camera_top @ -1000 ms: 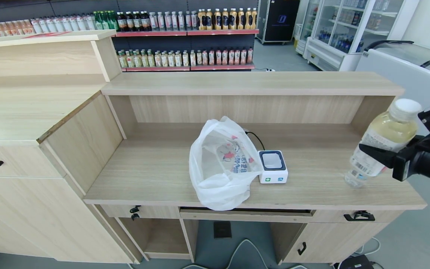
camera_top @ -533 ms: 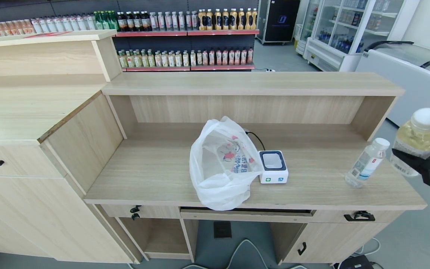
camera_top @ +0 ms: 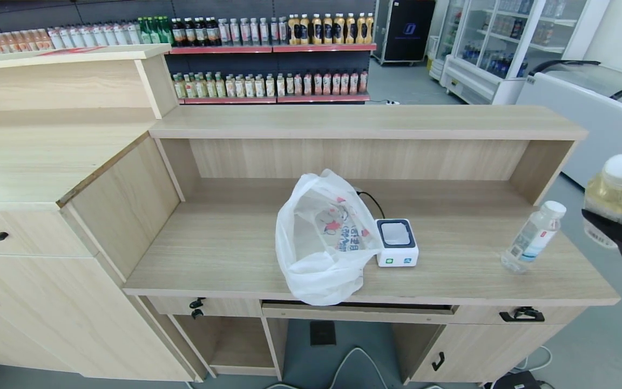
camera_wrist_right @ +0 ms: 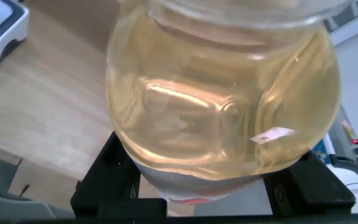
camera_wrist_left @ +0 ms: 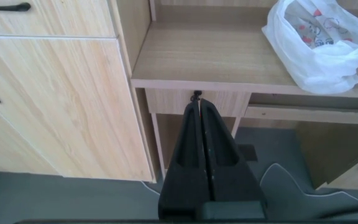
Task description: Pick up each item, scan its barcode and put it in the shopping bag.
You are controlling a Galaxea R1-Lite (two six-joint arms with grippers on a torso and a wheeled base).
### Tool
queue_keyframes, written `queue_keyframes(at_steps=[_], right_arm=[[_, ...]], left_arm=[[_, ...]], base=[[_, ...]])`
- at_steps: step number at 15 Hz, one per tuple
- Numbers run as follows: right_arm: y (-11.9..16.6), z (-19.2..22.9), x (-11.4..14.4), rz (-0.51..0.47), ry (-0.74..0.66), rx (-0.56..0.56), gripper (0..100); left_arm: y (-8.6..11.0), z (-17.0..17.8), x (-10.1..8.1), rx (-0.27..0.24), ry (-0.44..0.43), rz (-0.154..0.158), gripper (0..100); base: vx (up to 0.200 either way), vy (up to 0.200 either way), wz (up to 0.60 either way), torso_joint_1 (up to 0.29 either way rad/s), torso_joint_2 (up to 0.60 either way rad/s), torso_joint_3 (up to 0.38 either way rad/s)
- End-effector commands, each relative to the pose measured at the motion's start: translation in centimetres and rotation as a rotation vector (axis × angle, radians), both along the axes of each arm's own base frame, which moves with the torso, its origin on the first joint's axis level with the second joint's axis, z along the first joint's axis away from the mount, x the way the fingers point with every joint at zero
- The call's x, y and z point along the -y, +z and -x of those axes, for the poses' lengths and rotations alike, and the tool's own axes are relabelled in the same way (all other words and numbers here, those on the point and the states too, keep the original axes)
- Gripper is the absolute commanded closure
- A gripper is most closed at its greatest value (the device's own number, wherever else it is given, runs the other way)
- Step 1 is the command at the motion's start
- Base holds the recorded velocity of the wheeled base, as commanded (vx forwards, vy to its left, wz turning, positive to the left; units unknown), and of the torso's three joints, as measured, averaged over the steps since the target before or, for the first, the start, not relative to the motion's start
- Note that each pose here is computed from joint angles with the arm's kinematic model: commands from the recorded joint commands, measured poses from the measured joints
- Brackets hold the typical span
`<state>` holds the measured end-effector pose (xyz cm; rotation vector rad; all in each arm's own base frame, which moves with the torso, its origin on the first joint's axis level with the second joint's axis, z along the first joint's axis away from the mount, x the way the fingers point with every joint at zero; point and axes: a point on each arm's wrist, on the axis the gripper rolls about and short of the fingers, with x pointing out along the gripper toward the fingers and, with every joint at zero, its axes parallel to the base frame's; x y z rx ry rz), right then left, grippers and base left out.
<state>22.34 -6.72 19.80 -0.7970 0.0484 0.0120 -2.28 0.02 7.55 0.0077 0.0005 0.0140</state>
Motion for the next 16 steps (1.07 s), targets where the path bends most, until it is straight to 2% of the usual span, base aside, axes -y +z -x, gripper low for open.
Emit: queue_keyframes(at_steps=[1, 3, 5, 6, 8, 11, 16], right_arm=[[-0.4, -2.7, -0.3, 0.005, 0.011, 0.011, 100], [-1.1, -5.2, -1.1, 0.020, 0.028, 0.047, 100], [-2.1, -6.3, -1.5, 0.026, 0.045, 0.030, 100], [-3.7, -7.1, -1.4, 0.010, 0.059, -0.031, 100], [-5.4, -8.1, -0.8, -0.003, 0.049, -0.084, 100], [-6.3, -10.0, 0.2, -0.011, 0.098, -0.088, 100], [-6.4, -10.6, 1.9, 0.117, 0.125, -0.071, 100]], left_arm=[[0.0, 0.0, 0.0, 0.000, 0.001, 0.000, 100], [0.0, 0.0, 0.0, 0.000, 0.001, 0.000, 100], [0.0, 0.0, 0.0, 0.000, 0.001, 0.000, 100], [0.0, 0.0, 0.0, 0.000, 0.001, 0.000, 100], [0.0, 0.0, 0.0, 0.000, 0.001, 0.000, 100], [0.0, 0.0, 0.0, 0.000, 0.001, 0.000, 100], [0.0, 0.0, 0.0, 0.000, 0.001, 0.000, 100]], base=[[0.000, 0.000, 0.60, 0.002, 0.00, 0.007], [0.000, 0.000, 0.60, 0.002, 0.01, 0.002], [0.000, 0.000, 0.60, 0.005, 0.00, -0.002], [0.000, 0.000, 0.00, 0.000, 0.00, 0.000], [0.000, 0.000, 0.00, 0.000, 0.00, 0.000], [0.000, 0.000, 0.00, 0.000, 0.00, 0.000], [0.000, 0.000, 0.00, 0.000, 0.00, 0.000]])
